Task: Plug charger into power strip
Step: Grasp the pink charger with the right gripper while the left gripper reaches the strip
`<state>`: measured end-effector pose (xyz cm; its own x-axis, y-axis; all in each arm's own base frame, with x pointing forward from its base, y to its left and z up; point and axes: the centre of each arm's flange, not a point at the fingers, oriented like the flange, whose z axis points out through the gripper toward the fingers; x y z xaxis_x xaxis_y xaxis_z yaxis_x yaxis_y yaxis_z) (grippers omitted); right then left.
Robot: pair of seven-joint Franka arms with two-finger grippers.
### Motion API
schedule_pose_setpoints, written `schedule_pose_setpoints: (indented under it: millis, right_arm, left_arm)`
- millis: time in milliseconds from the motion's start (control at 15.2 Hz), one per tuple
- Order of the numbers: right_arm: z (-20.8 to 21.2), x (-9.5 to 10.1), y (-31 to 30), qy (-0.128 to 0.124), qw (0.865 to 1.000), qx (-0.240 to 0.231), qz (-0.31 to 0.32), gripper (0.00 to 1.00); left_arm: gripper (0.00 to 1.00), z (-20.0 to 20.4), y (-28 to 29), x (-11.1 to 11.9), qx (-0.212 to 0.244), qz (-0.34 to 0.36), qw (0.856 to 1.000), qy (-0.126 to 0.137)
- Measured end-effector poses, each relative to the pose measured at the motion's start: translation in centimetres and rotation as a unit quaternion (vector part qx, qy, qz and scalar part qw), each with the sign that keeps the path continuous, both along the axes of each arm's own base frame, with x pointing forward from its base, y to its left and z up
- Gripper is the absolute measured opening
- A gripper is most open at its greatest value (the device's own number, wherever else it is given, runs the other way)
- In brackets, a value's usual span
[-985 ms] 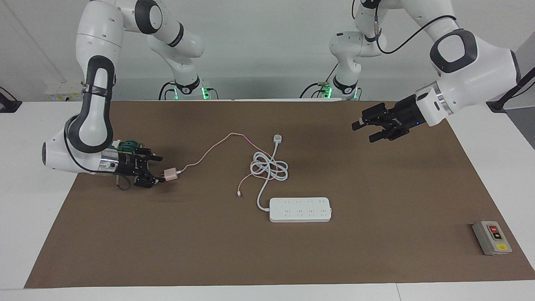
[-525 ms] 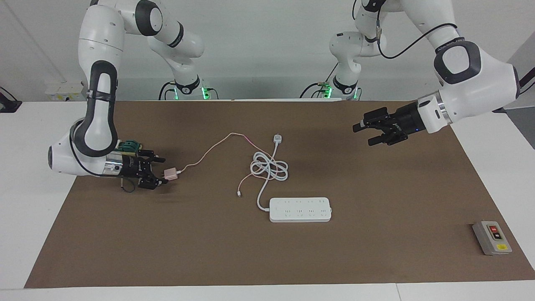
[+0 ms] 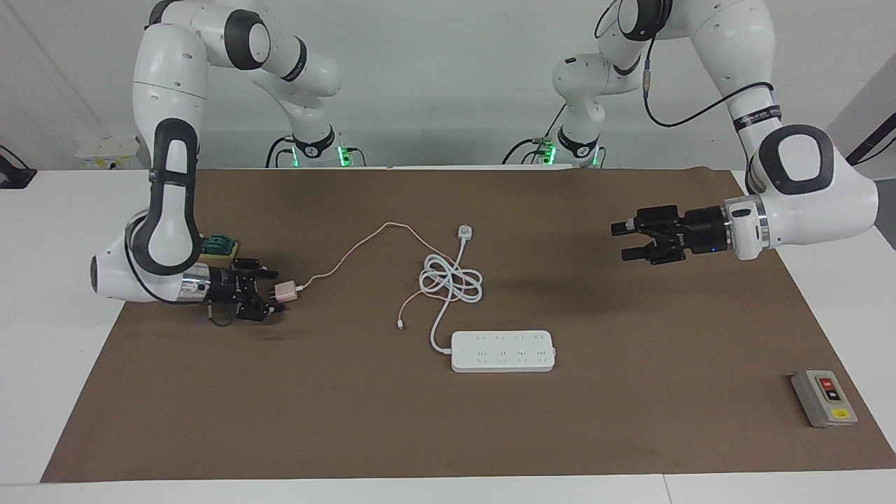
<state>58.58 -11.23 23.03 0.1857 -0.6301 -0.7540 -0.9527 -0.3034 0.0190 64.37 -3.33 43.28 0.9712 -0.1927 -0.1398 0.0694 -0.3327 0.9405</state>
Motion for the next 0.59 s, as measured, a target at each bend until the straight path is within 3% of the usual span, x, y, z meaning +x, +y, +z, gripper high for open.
schedule_pose_setpoints:
  millis: [328, 591]
  right_arm:
    - [-0.2, -0.2, 0.2, -0.007, 1.0, 0.005, 0.009, 1.0]
    - [-0.2, -0.2, 0.3, -0.023, 0.999, 0.016, 0.02, 0.59]
  left_arm:
    - [0.99, -2.0, -2.9, 1.4, -0.092, 0.023, 0.995, 0.015]
    - [0.99, -3.4, -7.2, 2.7, -0.129, 0.049, 0.99, -0.01]
